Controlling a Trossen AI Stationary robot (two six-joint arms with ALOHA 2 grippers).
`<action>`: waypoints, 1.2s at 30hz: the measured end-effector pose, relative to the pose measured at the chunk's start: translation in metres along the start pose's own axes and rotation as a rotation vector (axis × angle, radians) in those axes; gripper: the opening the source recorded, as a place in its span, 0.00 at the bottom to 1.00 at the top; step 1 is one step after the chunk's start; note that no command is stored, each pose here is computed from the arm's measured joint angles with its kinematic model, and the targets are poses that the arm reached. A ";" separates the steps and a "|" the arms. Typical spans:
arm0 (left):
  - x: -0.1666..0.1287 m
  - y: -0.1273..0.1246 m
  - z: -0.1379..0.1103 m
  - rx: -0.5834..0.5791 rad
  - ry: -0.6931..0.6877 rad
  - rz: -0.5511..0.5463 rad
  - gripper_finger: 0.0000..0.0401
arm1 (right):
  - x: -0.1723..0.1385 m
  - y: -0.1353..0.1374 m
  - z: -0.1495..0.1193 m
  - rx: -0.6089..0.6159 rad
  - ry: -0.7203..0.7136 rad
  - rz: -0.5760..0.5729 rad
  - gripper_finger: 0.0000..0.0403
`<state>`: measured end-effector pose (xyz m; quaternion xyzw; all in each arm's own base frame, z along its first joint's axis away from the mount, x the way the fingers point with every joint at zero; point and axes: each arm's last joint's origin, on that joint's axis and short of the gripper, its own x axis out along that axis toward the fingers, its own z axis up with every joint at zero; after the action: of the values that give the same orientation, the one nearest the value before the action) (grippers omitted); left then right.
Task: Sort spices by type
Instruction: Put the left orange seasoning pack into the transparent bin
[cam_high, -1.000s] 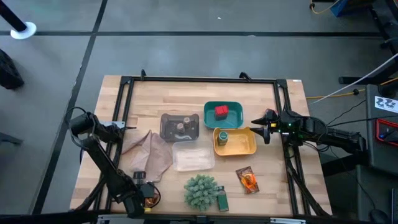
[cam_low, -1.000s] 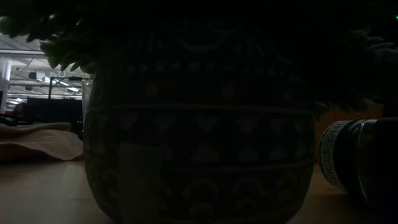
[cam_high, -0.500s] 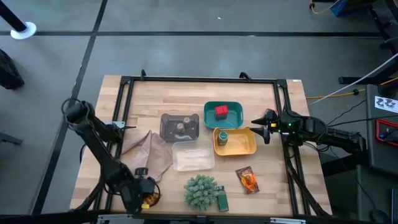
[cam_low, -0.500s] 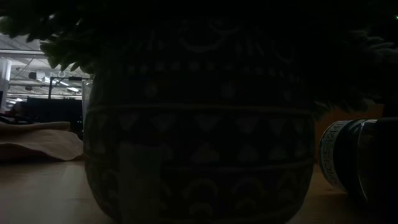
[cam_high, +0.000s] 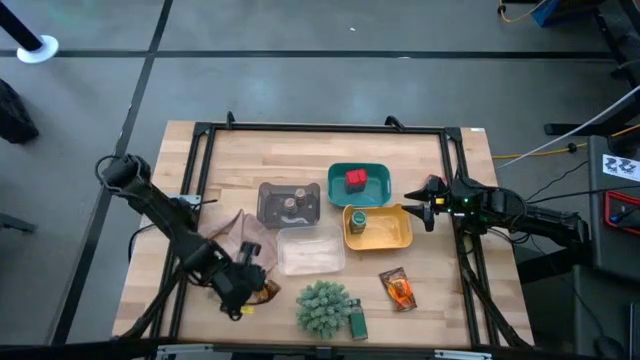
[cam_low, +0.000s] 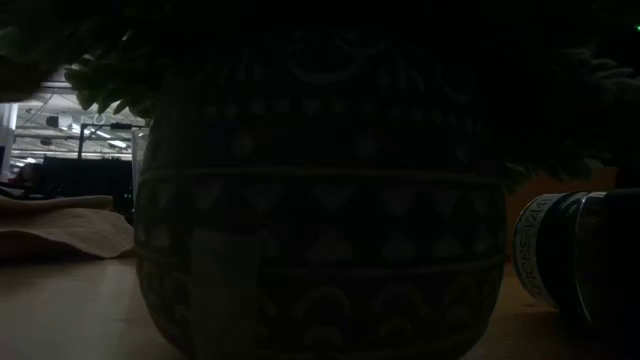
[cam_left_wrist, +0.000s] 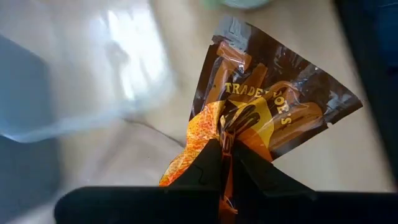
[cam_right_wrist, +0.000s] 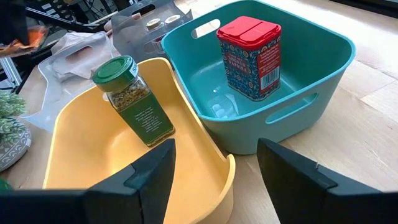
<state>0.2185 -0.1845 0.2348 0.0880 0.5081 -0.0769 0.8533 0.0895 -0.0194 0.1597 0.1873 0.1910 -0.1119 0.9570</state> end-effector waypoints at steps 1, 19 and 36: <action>0.001 0.004 0.002 0.024 -0.005 0.023 0.03 | 0.000 0.000 0.000 0.000 0.000 0.000 0.56; 0.014 0.089 0.061 -0.008 -0.343 0.211 0.01 | 0.000 0.000 0.000 0.000 0.000 0.000 0.56; 0.060 0.109 0.044 -0.261 -0.789 0.177 0.03 | 0.000 0.000 0.000 0.000 0.000 0.000 0.56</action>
<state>0.3082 -0.0911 0.2108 -0.0138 0.1384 0.0337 0.9897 0.0895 -0.0194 0.1597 0.1873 0.1910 -0.1119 0.9570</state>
